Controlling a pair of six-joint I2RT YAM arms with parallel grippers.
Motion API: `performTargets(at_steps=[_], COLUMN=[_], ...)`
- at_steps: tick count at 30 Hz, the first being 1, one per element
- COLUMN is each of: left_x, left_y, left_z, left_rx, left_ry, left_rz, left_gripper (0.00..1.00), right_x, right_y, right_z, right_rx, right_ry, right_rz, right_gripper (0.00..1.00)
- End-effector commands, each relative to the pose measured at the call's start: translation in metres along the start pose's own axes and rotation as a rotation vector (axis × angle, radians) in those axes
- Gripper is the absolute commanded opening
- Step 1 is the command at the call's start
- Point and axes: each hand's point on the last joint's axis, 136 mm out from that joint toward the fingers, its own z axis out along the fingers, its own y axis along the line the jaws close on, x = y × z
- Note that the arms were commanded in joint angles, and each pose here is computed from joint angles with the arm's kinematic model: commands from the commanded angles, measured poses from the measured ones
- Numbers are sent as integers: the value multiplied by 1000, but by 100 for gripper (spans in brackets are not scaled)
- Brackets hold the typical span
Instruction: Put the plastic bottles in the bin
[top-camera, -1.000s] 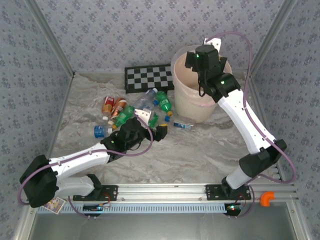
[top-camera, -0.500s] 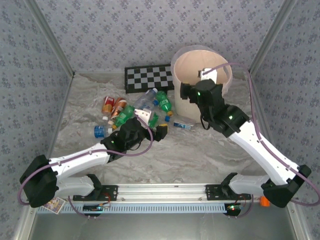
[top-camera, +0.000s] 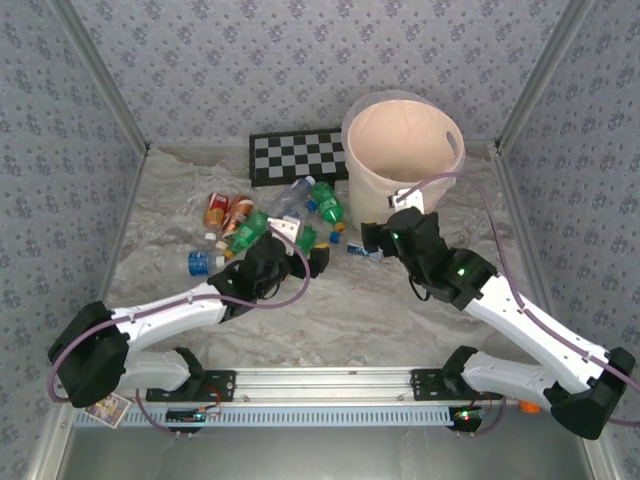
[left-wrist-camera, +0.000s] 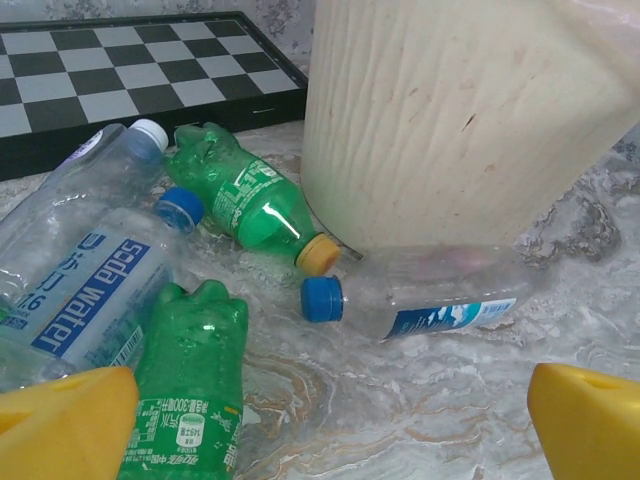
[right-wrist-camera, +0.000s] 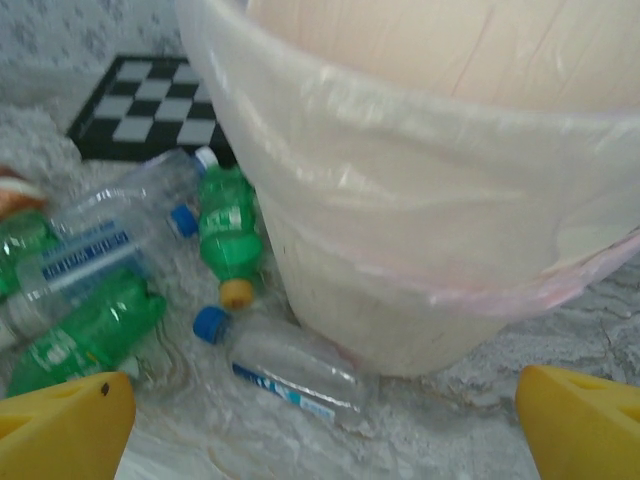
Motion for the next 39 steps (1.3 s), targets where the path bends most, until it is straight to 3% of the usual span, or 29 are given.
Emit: performTargets(at_steps=[1,11,20,31,39], left_x=[-9,-9,-19,-19,-18], left_y=[3,16,22,22,22], left_z=[2,0,-11,-12,-10], left_rx=[4,-22,-36,-30,-33], left_ry=[-41,-26,-67,-69,-64], left_rz=[-50,-121,-126,-129,-126], left_gripper=[100,100,100,100,100], right_x=[33,105,142,146,163], right_y=[6,34,41,35,51], right_z=[12,76,134,165,158], right_rx=[-15,-10,14,15,-28], right_ry=[89,361,539,593,615], right_rz=[-98,-312,-410,-377,-374], right_gripper=[99,99,100,100,100])
